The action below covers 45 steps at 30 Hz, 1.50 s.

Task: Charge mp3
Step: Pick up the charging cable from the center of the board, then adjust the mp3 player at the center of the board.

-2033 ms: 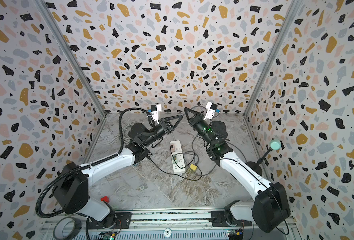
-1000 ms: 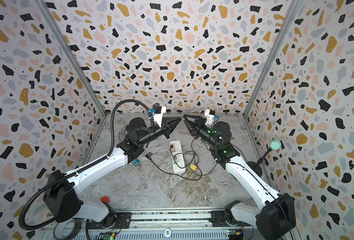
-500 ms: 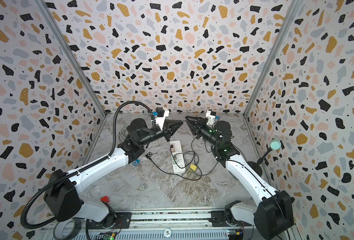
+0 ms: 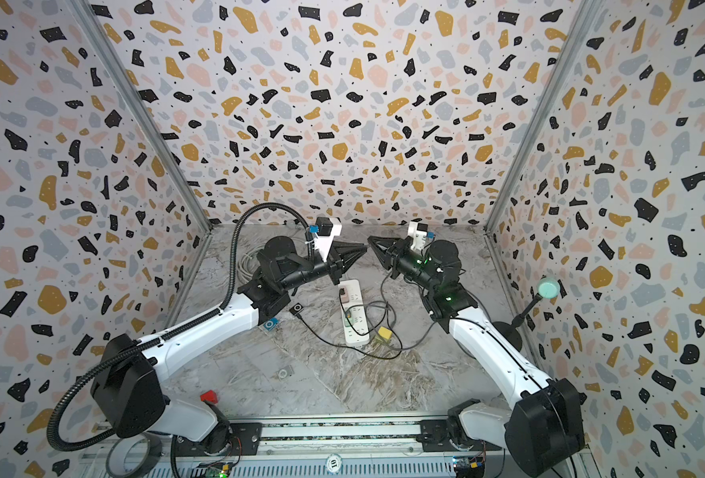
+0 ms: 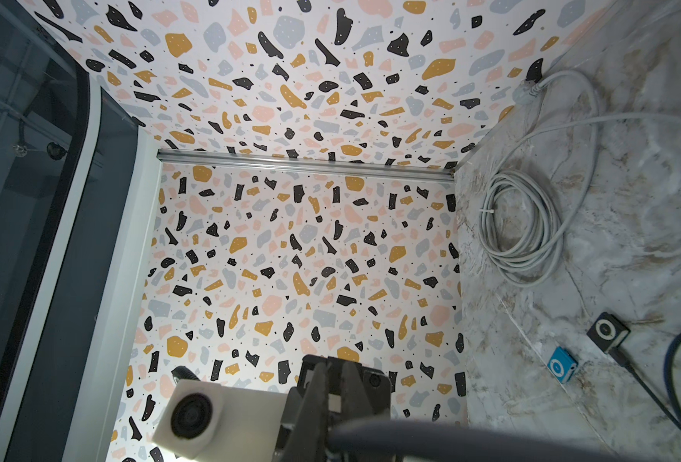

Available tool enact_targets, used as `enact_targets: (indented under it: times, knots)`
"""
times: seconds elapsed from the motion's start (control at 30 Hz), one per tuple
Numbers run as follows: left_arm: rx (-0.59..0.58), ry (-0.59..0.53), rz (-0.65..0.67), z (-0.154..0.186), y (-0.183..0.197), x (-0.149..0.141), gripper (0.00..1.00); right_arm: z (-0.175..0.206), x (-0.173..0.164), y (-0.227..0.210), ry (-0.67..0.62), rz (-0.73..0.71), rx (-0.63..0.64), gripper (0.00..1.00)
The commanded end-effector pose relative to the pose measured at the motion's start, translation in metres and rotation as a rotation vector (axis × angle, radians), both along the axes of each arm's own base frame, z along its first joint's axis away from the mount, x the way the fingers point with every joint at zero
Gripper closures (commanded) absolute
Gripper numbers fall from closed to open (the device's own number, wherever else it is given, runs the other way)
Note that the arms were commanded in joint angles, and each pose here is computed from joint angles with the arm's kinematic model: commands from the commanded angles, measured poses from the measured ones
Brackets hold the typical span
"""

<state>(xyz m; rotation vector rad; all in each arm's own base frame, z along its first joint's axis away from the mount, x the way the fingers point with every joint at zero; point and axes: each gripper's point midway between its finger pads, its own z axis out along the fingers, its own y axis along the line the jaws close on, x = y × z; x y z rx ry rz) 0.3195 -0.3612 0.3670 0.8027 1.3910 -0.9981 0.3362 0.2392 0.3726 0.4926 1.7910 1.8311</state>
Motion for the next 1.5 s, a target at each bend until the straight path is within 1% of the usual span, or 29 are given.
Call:
enact_targets:
  times: [0.0, 0.1, 0.23, 0.43, 0.47, 0.53, 0.6, 0.73, 0.8, 0.83, 0.87, 0.9, 0.93, 0.97, 1.03, 1.07, 1.1, 1.13, 1.2, 1.23, 1.27, 1.37, 1.4, 1.47]
  knots:
    - [0.001, -0.043, -0.015, 0.002, -0.003, -0.002, 1.00, 0.022, -0.015, -0.001, -0.057, 0.034, 0.011, 0.92]
    - [0.012, -0.043, -0.016, 0.000, -0.004, -0.001, 1.00, 0.018, -0.019, 0.000, -0.050, 0.050, 0.004, 0.92]
    - [0.033, -0.040, -0.021, -0.006, -0.005, -0.001, 1.00, 0.015, -0.023, 0.000, -0.044, 0.058, -0.001, 0.88]
    - [0.053, -0.034, -0.026, -0.012, -0.006, -0.001, 1.00, 0.015, -0.025, 0.000, -0.043, 0.069, -0.005, 0.86]
    - [0.052, -0.033, -0.026, -0.012, -0.006, -0.001, 1.00, 0.013, -0.025, 0.000, -0.038, 0.071, -0.011, 0.87]
    - [0.054, -0.032, -0.031, -0.013, -0.007, -0.001, 1.00, 0.012, -0.025, 0.000, -0.036, 0.075, -0.013, 0.92]
    - [0.059, -0.034, -0.033, -0.014, -0.008, -0.001, 1.00, 0.009, -0.025, 0.000, -0.029, 0.075, -0.014, 1.00]
    - [0.074, -0.035, -0.020, -0.017, -0.007, 0.002, 1.00, 0.011, -0.026, 0.002, -0.037, 0.089, -0.020, 1.00]
    - [0.077, -0.024, 0.007, -0.021, -0.004, 0.006, 1.00, 0.009, -0.027, 0.002, -0.033, 0.092, -0.035, 1.00]
    - [0.070, -0.008, 0.029, -0.021, -0.001, 0.011, 0.96, 0.010, -0.027, 0.001, -0.035, 0.085, -0.039, 1.00]
    - [0.052, 0.034, 0.078, -0.021, 0.006, 0.022, 0.87, 0.011, -0.026, -0.002, -0.044, 0.068, -0.041, 1.00]
    - [0.024, 0.108, 0.142, -0.019, 0.018, 0.037, 0.68, 0.012, -0.024, -0.006, -0.060, 0.045, -0.045, 1.00]
    - [-0.005, 0.192, 0.206, -0.017, 0.034, 0.051, 0.56, 0.014, -0.020, -0.014, -0.084, 0.011, -0.052, 1.00]
    - [-0.032, 0.311, 0.306, -0.021, 0.059, 0.069, 0.51, 0.015, -0.015, -0.024, -0.109, -0.038, -0.071, 1.00]
    - [-0.043, 0.533, 0.499, -0.046, 0.112, 0.086, 0.47, 0.009, -0.001, -0.050, -0.125, -0.136, -0.133, 1.00]
    - [-0.026, 0.612, 0.586, -0.063, 0.135, 0.084, 0.39, 0.005, 0.005, -0.061, -0.128, -0.169, -0.166, 1.00]
    - [0.014, 0.670, 0.680, -0.079, 0.156, 0.078, 0.28, 0.003, 0.011, -0.068, -0.129, -0.185, -0.184, 1.00]
    - [0.092, 0.748, 0.777, -0.104, 0.177, 0.068, 0.21, 0.000, 0.015, -0.072, -0.134, -0.186, -0.198, 1.00]
    - [0.271, 0.899, 0.863, -0.153, 0.205, 0.044, 0.21, -0.004, 0.020, -0.073, -0.134, -0.161, -0.218, 1.00]
    - [0.385, 0.971, 0.906, -0.177, 0.221, 0.030, 0.22, -0.007, 0.022, -0.072, -0.130, -0.153, -0.233, 1.00]
    - [0.466, 1.003, 0.958, -0.191, 0.236, 0.020, 0.22, -0.009, 0.024, -0.071, -0.131, -0.146, -0.248, 1.00]
    - [0.600, 1.008, 1.075, -0.215, 0.266, 0.008, 0.22, -0.016, 0.025, -0.069, -0.126, -0.124, -0.263, 1.00]
    - [0.641, 1.002, 1.102, -0.222, 0.273, 0.006, 0.21, -0.017, 0.025, -0.069, -0.124, -0.119, -0.264, 1.00]
    - [0.759, 1.021, 1.119, -0.241, 0.284, 0.002, 0.22, -0.025, 0.027, -0.069, -0.108, -0.099, -0.262, 1.00]
